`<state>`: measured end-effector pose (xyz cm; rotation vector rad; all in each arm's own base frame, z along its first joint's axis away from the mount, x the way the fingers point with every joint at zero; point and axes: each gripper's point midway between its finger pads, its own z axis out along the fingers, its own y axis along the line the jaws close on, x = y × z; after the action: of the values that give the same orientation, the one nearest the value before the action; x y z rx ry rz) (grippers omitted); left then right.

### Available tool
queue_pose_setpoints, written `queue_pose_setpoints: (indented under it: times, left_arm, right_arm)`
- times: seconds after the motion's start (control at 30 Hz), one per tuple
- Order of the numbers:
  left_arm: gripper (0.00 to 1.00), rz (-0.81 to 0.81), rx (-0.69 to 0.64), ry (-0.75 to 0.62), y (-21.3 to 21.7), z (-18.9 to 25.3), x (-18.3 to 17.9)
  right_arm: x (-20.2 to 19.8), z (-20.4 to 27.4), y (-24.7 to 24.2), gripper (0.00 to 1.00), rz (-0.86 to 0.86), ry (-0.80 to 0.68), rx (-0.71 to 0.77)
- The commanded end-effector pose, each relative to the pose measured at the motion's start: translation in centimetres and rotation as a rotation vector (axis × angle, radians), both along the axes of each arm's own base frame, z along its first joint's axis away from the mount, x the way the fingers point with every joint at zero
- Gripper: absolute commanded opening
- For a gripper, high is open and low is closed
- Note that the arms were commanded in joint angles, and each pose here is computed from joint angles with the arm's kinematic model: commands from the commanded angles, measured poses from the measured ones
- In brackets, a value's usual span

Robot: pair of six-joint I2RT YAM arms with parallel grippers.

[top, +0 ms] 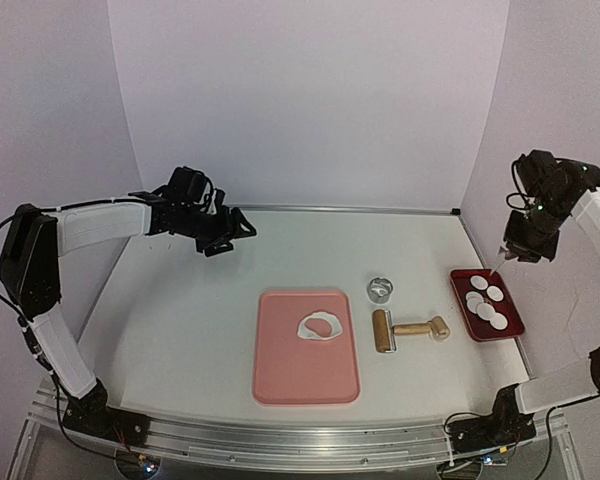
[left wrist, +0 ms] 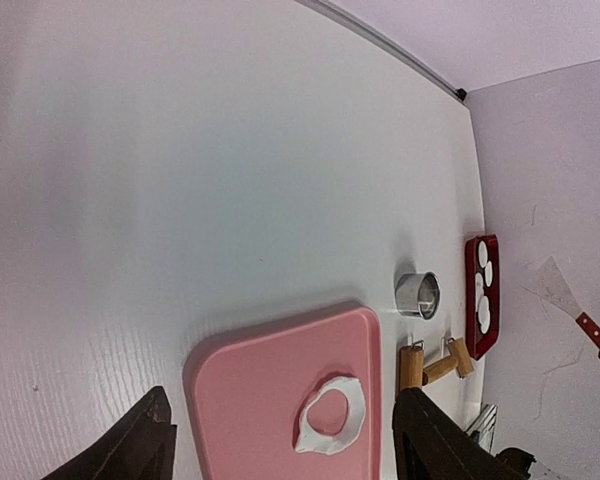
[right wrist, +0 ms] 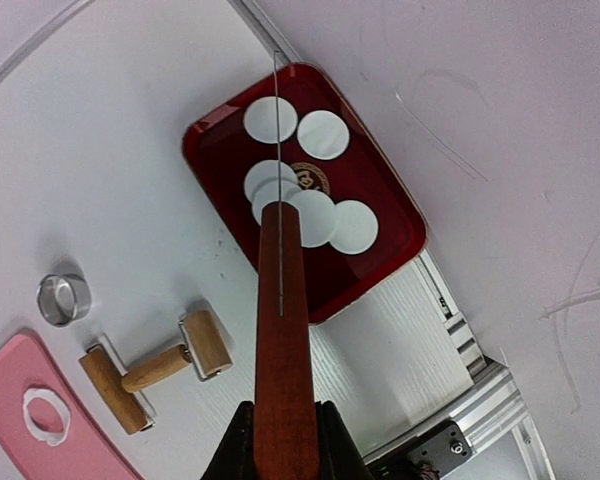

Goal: Roll out the dumpling wrappers from the dough

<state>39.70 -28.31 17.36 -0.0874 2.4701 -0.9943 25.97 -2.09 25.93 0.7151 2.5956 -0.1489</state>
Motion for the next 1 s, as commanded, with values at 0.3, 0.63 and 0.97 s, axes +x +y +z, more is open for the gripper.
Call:
queue_pose_setpoints:
  times: [0.3, 0.63, 0.97]
  left_arm:
    - [0.74, 0.095, 0.043, -0.069, 6.4, 1.2, -1.5]
    - [0.79, 0.213, 0.083, -0.135, 9.3, 2.8, -1.9]
    - [0.80, 0.294, 0.111, -0.139, 10.9, 3.1, -1.9]
  right_arm:
    - [9.2, 3.5, 16.2, 0.00, 0.359, -0.375, 0.685]
    - [16.8, -4.0, 22.6, 0.00, 0.372, -0.361, 0.899]
    - [20.6, -10.6, 21.3, 0.00, 0.281, -0.236, 0.938]
